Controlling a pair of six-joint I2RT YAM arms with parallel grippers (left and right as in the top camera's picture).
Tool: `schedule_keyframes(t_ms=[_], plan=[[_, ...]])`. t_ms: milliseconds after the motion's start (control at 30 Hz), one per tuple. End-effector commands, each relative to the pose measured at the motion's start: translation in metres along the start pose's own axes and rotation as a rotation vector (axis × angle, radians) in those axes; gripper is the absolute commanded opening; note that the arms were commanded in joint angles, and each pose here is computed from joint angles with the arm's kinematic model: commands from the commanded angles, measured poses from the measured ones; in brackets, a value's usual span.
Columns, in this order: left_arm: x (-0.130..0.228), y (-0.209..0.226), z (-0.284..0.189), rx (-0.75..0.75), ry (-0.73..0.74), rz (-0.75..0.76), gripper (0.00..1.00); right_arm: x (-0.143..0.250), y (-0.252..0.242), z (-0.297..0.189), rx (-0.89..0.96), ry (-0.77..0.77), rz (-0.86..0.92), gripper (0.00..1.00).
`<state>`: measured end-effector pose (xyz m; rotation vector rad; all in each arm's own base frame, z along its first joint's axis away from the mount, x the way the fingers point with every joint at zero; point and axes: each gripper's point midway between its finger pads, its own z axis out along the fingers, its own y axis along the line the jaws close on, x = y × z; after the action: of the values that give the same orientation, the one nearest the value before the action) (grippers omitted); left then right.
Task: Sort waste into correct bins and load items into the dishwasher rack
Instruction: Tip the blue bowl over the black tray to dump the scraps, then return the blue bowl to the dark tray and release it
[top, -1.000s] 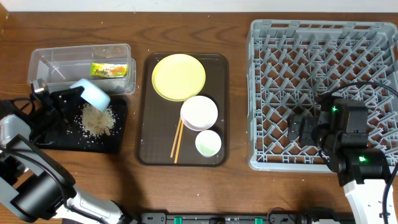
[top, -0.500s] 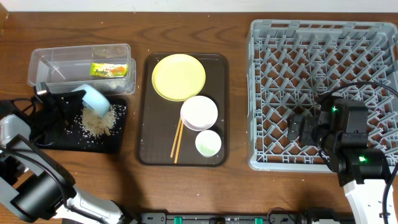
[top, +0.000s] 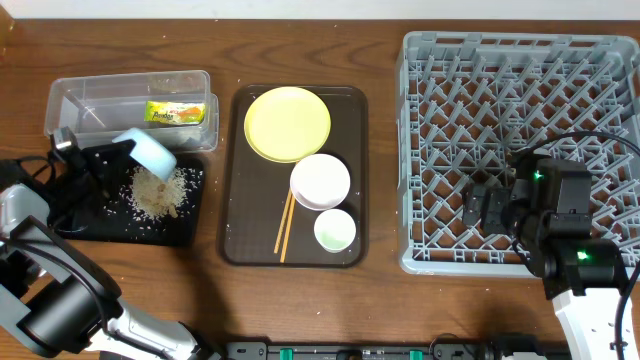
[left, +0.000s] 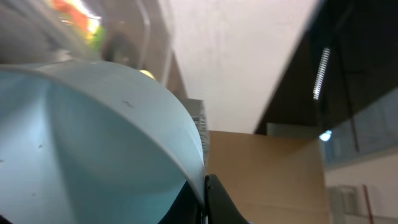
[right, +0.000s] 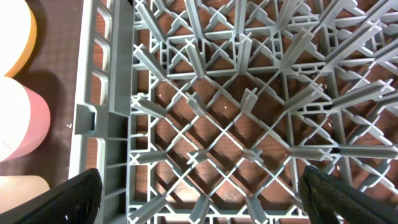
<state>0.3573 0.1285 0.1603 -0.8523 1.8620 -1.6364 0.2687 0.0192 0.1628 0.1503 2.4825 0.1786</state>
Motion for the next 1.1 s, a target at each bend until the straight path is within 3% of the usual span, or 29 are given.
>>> schedule_keyframes(t_ms=[0,67,233,333,500,600,867,1067], plan=[[-0.008,0.011,-0.002,-0.089,-0.026,-0.051,0.06,-0.009,0.007,-0.007,-0.021,-0.029,-0.003,0.99],[-0.002,-0.02,-0.002,0.087,0.01,0.072,0.06,-0.009,0.007,-0.007,-0.021,-0.029,-0.002,0.99],[-0.006,0.003,-0.002,-0.043,-0.015,-0.031,0.06,-0.009,0.007,-0.007,-0.021,-0.029,-0.003,0.99],[0.0,-0.02,0.0,0.085,0.017,0.056,0.06,-0.009,0.007,-0.007,-0.021,-0.029,-0.003,0.99],[-0.004,-0.003,0.0,-0.016,-0.003,-0.013,0.07,-0.009,0.007,-0.007,-0.021,-0.029,-0.003,0.99],[0.001,-0.022,0.002,0.088,0.026,0.017,0.06,-0.009,0.007,-0.007,-0.021,-0.028,-0.003,0.99],[0.019,-0.043,0.019,0.09,0.083,0.088,0.06,-0.008,0.007,-0.007,-0.02,-0.026,-0.002,0.99],[0.053,-0.054,0.047,-0.096,0.138,0.188,0.06,-0.008,0.007,-0.007,-0.02,-0.027,-0.002,0.99]])
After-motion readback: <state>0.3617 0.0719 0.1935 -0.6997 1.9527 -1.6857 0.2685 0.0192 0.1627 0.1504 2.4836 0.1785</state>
